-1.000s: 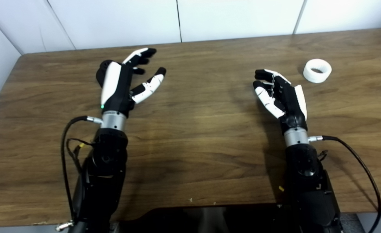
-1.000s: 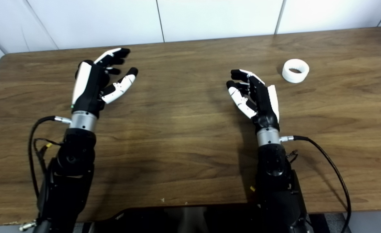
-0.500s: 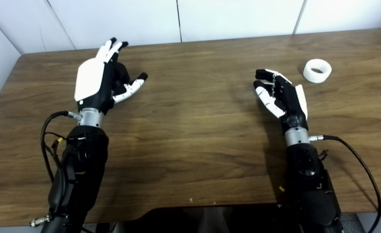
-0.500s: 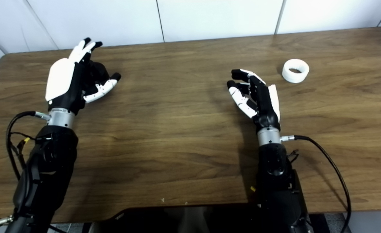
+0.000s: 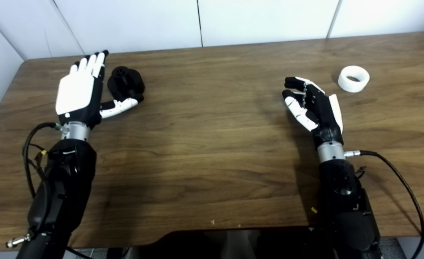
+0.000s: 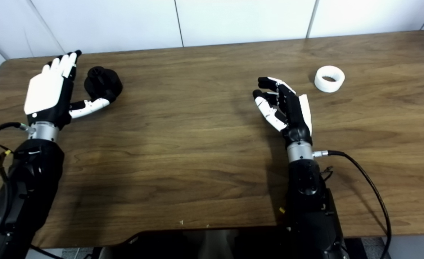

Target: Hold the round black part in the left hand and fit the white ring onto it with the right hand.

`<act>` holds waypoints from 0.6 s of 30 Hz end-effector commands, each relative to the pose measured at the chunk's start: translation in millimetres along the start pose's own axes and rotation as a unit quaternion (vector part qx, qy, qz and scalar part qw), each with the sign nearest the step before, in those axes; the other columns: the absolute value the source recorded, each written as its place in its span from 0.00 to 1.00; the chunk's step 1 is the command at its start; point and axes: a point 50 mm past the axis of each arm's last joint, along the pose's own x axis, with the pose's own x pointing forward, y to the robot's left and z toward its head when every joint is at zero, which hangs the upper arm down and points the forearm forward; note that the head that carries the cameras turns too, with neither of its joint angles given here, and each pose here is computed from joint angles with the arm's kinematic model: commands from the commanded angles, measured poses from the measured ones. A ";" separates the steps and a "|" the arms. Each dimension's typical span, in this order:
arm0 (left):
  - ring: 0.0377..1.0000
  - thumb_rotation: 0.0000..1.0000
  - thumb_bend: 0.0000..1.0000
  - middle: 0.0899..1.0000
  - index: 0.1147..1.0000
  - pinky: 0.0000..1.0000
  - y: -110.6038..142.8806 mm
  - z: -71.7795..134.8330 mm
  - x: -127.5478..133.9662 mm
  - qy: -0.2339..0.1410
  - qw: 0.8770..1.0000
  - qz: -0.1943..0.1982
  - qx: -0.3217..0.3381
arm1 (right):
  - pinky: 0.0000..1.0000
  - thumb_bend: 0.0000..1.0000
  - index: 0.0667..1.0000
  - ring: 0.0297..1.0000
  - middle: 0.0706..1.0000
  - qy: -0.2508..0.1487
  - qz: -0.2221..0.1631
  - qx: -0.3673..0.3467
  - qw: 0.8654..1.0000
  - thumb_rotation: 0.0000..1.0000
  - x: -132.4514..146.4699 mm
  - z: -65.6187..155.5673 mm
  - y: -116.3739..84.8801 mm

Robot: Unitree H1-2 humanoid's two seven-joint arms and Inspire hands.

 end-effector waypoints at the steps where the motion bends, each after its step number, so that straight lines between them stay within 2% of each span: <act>1: 1.00 0.76 1.00 1.00 1.00 1.00 23.0 -3.4 19.0 -0.003 0.999 0.036 0.027 | 0.66 0.47 0.70 0.65 0.72 -0.039 -0.007 0.010 0.999 0.50 9.3 20.4 -0.8; 5: 1.00 0.71 1.00 1.00 1.00 0.92 20.0 -12.1 25.3 0.019 0.999 0.024 0.040 | 0.66 0.46 0.70 0.68 0.72 -0.043 -0.010 0.000 0.999 0.51 8.9 18.9 -1.4; 7: 1.00 0.72 1.00 1.00 1.00 0.92 18.2 -15.3 27.8 0.027 0.998 0.019 0.046 | 0.66 0.46 0.70 0.68 0.72 -0.043 -0.010 -0.001 0.999 0.52 8.3 18.8 -1.7; 11: 1.00 0.72 1.00 1.00 1.00 0.99 13.6 -22.8 33.8 0.036 0.998 0.015 0.047 | 0.65 0.46 0.70 0.67 0.71 -0.042 -0.010 -0.001 0.999 0.54 7.2 18.4 -3.3; 18: 1.00 0.73 1.00 1.00 1.00 1.00 9.4 -33.2 42.2 0.050 0.998 0.002 0.043 | 0.65 0.46 0.71 0.67 0.72 -0.041 -0.008 0.004 0.999 0.55 6.5 17.8 -4.9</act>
